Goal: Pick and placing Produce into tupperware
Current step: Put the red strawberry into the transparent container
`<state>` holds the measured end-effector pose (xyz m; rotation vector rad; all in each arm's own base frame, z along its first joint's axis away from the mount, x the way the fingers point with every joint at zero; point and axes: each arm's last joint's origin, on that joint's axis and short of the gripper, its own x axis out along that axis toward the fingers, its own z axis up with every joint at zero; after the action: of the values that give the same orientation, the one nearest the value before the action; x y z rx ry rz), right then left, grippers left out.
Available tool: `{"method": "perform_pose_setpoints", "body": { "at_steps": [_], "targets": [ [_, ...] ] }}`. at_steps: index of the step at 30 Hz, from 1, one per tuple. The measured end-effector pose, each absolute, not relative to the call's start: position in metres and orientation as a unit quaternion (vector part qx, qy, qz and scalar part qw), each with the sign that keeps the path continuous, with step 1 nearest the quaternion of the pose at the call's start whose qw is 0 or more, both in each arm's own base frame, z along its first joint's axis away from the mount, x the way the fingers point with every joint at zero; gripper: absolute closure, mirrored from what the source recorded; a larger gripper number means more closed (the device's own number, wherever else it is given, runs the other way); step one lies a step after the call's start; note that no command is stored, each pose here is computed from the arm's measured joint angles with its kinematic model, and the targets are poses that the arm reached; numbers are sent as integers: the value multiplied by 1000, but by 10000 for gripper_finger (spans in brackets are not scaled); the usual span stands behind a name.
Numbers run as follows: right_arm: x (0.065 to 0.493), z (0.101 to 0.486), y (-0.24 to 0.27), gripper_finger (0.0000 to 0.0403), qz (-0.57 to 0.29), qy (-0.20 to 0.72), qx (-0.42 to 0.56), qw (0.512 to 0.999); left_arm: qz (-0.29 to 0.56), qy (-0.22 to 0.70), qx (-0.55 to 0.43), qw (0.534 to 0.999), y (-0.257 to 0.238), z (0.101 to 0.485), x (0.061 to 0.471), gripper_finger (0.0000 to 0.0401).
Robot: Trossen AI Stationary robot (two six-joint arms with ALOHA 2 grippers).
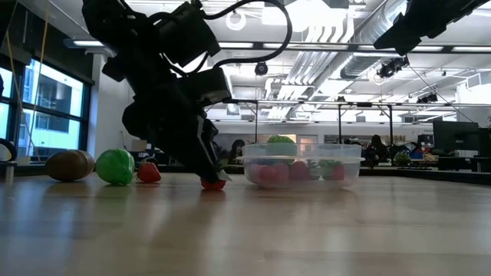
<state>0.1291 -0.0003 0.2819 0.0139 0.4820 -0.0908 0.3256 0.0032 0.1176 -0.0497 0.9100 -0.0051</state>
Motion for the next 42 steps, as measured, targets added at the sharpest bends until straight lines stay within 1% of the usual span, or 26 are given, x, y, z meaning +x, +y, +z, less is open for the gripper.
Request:
{"method": "perform_pose_setpoints", "body": {
  "at_steps": [6,13,16,21,24,27,31,39,42],
  "targets": [
    [129,282,0,373,-45,239,7,970,2,420,-18,907,4,132,324,267],
    [129,282,0,373,-45,239,7,970,33,349,10,937,17,175,318,263],
    [129,282,0,373,-45,239,7,970,43,287,38,956,19,194,321,260],
    [129,282,0,373,-45,239,7,970,35,258,65,963,19,213,340,259],
    [129,282,0,373,-45,238,7,970,28,293,74,953,20,211,353,259],
    [129,282,0,373,-45,239,7,970,17,337,69,939,20,203,363,259],
    [129,282,0,373,-45,239,7,970,5,371,64,926,20,191,372,259],
    [129,282,0,373,-45,239,7,970,-5,400,42,916,19,171,377,258],
    [129,282,0,373,-45,239,7,970,-3,398,39,917,19,168,380,258]
  ]
}}
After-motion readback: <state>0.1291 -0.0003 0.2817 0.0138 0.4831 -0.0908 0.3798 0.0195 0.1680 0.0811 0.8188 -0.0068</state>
